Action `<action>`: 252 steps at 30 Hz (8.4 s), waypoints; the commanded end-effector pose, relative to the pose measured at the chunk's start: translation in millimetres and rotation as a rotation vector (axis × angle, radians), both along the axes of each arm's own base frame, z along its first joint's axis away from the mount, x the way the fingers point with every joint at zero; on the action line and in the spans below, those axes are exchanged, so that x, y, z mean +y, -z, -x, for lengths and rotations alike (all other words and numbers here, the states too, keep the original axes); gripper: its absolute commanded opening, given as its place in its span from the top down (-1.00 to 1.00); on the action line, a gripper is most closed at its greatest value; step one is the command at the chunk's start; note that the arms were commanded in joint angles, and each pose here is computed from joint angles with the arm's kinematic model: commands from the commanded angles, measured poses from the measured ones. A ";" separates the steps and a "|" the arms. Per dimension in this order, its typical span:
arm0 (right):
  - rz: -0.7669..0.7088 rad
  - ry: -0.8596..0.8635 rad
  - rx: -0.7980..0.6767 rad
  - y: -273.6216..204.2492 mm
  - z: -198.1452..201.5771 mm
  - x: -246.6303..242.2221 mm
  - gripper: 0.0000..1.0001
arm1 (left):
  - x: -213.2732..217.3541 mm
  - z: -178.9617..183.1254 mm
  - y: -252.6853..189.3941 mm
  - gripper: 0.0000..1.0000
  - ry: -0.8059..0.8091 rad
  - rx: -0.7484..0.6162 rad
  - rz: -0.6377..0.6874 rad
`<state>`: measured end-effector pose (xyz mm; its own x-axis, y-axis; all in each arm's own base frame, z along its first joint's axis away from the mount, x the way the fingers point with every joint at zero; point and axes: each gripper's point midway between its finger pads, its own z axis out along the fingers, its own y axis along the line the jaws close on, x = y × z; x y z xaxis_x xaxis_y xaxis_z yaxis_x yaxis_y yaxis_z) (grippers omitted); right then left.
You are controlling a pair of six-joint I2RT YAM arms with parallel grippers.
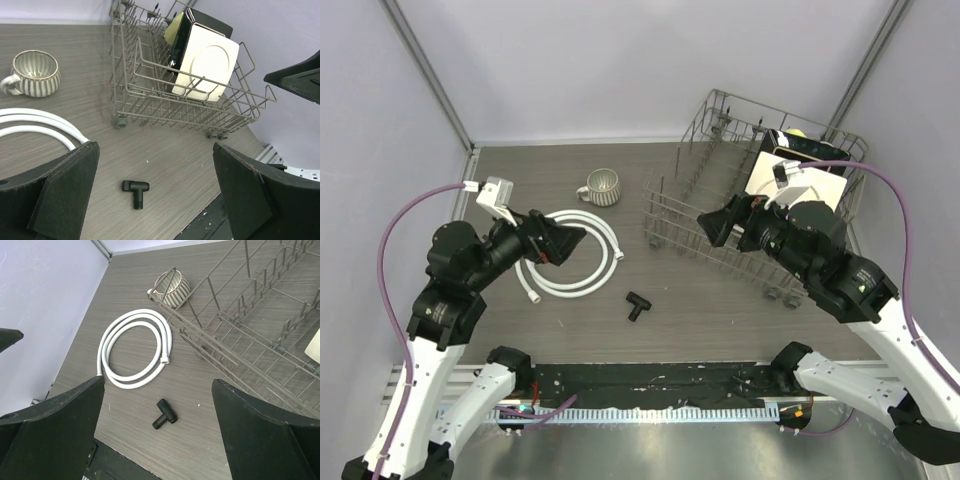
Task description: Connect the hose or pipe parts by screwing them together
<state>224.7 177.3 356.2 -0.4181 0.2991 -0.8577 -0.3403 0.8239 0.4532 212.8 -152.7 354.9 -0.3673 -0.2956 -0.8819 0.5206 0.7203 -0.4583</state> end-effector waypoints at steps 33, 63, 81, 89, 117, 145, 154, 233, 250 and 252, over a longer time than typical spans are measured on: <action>0.060 -0.273 -0.033 -7.3 2.7 77.5 -0.48 | 153.5 -43.0 238.4 -0.92 -0.916 0.933 -0.003; 0.380 -0.258 0.204 117.4 -15.6 166.8 -0.25 | 162.0 4.1 319.6 -0.50 -1.126 1.244 0.046; 0.276 -0.336 0.151 105.7 2.3 173.5 -0.25 | 162.2 -8.7 346.3 -0.40 -1.128 1.274 0.049; 0.296 -0.347 0.152 119.8 7.4 174.9 -0.25 | 155.7 -14.7 337.8 -0.34 -1.080 1.244 0.083; 0.126 -0.203 0.023 53.0 40.7 84.8 -0.26 | -77.3 3.6 269.5 -0.42 -0.149 0.579 -0.317; 0.024 -0.143 -0.042 47.1 42.6 60.9 -0.26 | -117.8 40.9 334.4 0.09 -0.041 0.577 -0.595; -0.003 -0.133 -0.068 37.5 40.0 61.6 -0.26 | -109.0 47.4 339.0 0.11 -0.040 0.592 -0.607; 0.492 -1.260 -1.071 93.9 147.5 125.1 -0.09 | -128.0 153.9 112.1 0.99 1.306 0.447 0.062; 0.438 -1.279 -1.014 91.4 152.7 127.3 0.99 | -129.4 123.2 129.2 0.59 1.145 0.506 0.026; 0.433 -1.279 -1.008 91.6 152.9 127.4 0.99 | -127.5 111.0 133.9 0.20 1.086 0.525 0.023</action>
<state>78.7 298.4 230.8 0.5542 -0.1732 -0.8141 -0.8281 -0.2140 -0.5182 68.8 -278.5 222.5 -0.7185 0.4490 -0.5312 0.5547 -0.0909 -0.8271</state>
